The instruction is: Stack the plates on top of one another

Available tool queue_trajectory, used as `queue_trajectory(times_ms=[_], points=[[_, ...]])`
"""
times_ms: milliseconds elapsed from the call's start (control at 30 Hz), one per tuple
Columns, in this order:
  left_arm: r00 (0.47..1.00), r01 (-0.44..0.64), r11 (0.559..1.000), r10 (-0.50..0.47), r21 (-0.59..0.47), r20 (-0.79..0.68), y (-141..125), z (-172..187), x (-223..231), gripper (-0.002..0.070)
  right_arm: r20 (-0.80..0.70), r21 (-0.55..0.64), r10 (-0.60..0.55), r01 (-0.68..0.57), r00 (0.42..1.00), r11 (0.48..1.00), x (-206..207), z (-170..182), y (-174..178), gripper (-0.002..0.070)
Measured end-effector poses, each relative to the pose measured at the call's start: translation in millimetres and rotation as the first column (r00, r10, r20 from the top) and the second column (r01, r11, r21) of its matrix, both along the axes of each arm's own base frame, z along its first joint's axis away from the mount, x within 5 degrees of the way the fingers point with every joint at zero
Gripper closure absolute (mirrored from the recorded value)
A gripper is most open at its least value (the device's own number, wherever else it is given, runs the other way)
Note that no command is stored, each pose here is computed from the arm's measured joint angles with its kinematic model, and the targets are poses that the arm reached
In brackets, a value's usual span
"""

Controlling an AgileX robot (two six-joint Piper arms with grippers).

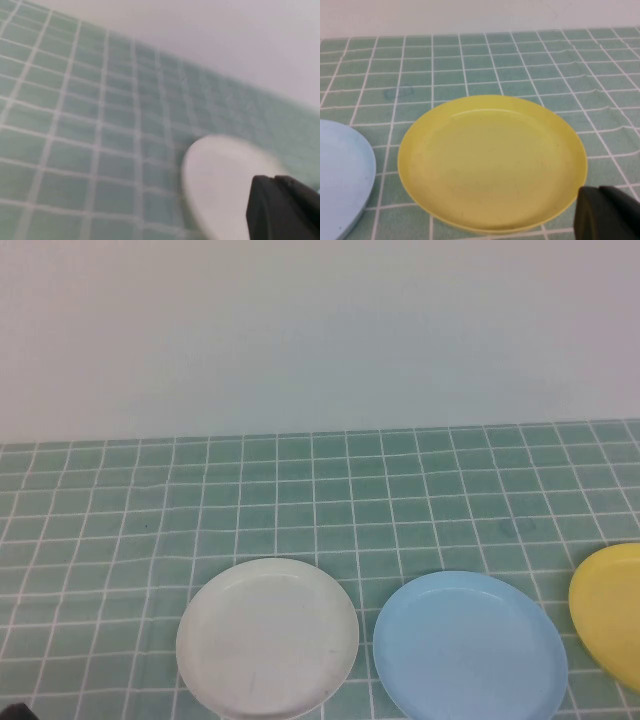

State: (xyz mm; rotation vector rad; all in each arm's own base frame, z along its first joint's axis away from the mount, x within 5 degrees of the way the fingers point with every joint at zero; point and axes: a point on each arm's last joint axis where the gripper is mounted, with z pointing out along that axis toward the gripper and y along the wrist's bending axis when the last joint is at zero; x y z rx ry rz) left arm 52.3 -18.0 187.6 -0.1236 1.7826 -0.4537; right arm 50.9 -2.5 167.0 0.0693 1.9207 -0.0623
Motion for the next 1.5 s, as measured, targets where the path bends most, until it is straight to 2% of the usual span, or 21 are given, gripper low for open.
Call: queue_trajectory(times_ms=[33,100,167,267,333,533,933,1033,1200,1367,1500], points=[[1.000,0.000,1.000,0.000,0.000,0.000,0,0,0,0.0676,0.000,0.000,0.000,0.000,1.000,1.000,0,0,0,0.0678],[1.000,-0.009,0.991,0.013,-0.134,0.024,-1,5,1,0.0676,0.000,0.000,0.000,0.000,1.000,1.000,0,0,0,0.0678],[0.999,-0.019,0.956,0.032,-0.292,0.040,-1,11,1,0.0676,0.000,0.000,0.000,0.000,1.000,1.000,0,0,0,0.0678],[0.998,-0.025,0.903,0.046,-0.428,0.039,-1,15,1,0.0676,0.000,0.000,0.000,0.000,1.000,1.000,0,0,0,0.0678],[0.998,-0.026,0.885,0.048,-0.466,0.035,-1,15,1,0.0676,0.000,0.000,0.000,0.000,1.000,1.000,0,0,0,0.0678],[0.998,-0.027,0.871,0.048,-0.490,0.031,-2,16,1,0.0676,0.000,0.000,0.000,0.000,1.000,1.000,0,0,0,0.0678],[0.999,-0.029,0.742,0.045,-0.669,0.007,-2,20,1,0.0676,0.000,0.000,0.000,0.000,1.000,1.000,0,0,0,0.0678],[0.999,0.016,0.783,0.008,-0.622,0.035,-5,26,-1,0.0676,0.000,0.000,0.000,0.000,1.000,1.000,0,0,0,0.0678],[0.967,0.149,0.915,-0.056,-0.376,0.248,-9,74,-14,0.0676,0.000,0.000,0.000,0.000,1.000,1.000,0,0,0,0.0678],[0.932,0.198,0.953,-0.111,-0.229,0.345,-11,106,-25,0.0676,0.000,0.000,0.000,0.000,1.000,1.000,0,0,0,0.0678],[0.959,0.206,0.977,-0.190,-0.056,0.212,-17,125,-13,0.0676,0.000,0.000,0.000,0.000,1.000,1.000,0,0,0,0.0678]])
